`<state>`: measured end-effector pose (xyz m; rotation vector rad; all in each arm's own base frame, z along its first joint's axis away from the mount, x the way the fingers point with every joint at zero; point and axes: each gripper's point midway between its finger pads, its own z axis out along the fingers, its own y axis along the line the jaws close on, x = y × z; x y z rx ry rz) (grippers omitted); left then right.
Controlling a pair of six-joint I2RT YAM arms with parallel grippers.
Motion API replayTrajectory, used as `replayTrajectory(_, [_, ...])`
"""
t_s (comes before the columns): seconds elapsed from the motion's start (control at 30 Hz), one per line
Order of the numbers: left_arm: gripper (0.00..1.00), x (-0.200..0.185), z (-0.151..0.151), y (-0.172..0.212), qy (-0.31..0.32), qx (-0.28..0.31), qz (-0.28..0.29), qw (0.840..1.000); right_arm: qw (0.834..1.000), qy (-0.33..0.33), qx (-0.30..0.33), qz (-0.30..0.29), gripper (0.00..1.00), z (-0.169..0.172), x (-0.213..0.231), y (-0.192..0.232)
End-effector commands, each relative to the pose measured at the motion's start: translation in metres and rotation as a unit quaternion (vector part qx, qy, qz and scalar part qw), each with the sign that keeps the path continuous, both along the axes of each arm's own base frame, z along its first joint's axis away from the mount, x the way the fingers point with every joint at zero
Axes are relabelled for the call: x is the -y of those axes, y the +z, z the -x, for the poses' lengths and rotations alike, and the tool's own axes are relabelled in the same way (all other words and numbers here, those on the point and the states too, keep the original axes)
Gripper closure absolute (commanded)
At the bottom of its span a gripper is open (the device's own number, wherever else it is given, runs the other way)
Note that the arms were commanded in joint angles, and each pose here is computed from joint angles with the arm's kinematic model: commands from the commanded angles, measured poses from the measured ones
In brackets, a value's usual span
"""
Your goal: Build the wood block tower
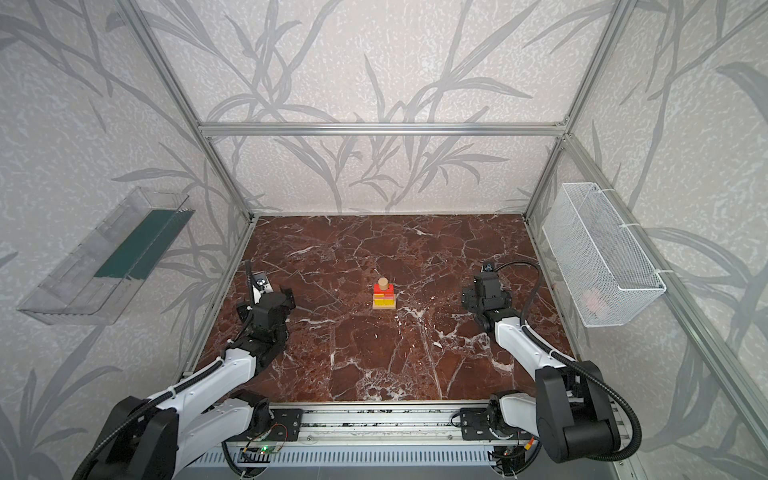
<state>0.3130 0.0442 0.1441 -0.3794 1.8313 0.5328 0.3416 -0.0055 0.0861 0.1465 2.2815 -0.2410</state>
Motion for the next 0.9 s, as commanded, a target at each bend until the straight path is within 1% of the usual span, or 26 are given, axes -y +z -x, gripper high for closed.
replayTrajectory(0.0, [0.02,0.0,-0.014,0.013,-0.005,0.046,-0.018,0.999,0.998,0.008,0.061,0.015,0.01,-0.019,0.001,0.014])
replayTrajectory(0.13, [0.01,-0.002,-0.03,0.002,-0.001,0.037,-0.056,0.998,0.994,0.017,0.1,0.031,0.01,-0.027,0.001,0.014])
replayTrajectory(0.23, [0.01,-0.002,-0.041,0.001,0.004,0.045,-0.081,0.996,0.992,0.025,0.12,0.039,0.01,-0.033,0.0,0.018])
replayTrajectory(0.3, [0.01,-0.001,-0.047,-0.002,0.009,0.054,-0.071,0.996,0.989,0.029,0.136,0.044,0.01,-0.037,0.0,0.021])
replayTrajectory(0.37, [0.01,0.008,-0.058,-0.012,-0.025,0.045,-0.073,0.996,0.986,0.032,0.158,0.046,0.01,-0.04,-0.001,0.026])
replayTrajectory(0.4, [0.01,0.009,-0.061,-0.011,-0.025,0.043,-0.084,0.995,0.983,0.033,0.173,0.046,0.01,-0.042,-0.001,0.03])
replayTrajectory(0.43, [0.01,0.01,-0.06,-0.012,-0.026,0.037,-0.077,0.996,0.98,0.035,0.19,0.043,0.01,-0.044,-0.002,0.034])
replayTrajectory(0.5, [0.01,0.009,-0.059,-0.014,-0.039,0.041,-0.06,0.997,0.98,0.044,0.194,0.029,0.01,-0.045,-0.006,0.033])
replayTrajectory(0.6, [0.01,0.011,-0.058,-0.014,-0.05,0.049,-0.059,0.996,0.972,0.054,0.226,0.018,0.01,-0.044,-0.01,0.027])
replayTrajectory(0.7, [0.01,0.012,-0.058,-0.016,-0.062,0.049,-0.055,0.995,0.965,0.083,0.247,0.015,0.01,-0.04,-0.019,0.015])
replayTrajectory(0.73, [0.01,0.012,-0.058,-0.016,-0.064,0.049,-0.054,0.995,0.962,0.095,0.256,0.014,0.01,-0.039,-0.023,0.017])
replayTrajectory(0.8, [0.01,0.013,-0.059,-0.017,-0.071,0.049,-0.049,0.995,0.965,0.105,0.238,0.009,0.01,-0.039,-0.026,0.014])
replayTrajectory(0.87, [0.01,0.012,-0.06,-0.018,-0.077,0.048,-0.042,0.995,0.966,0.103,0.235,0.014,0.01,-0.045,-0.026,0.013])
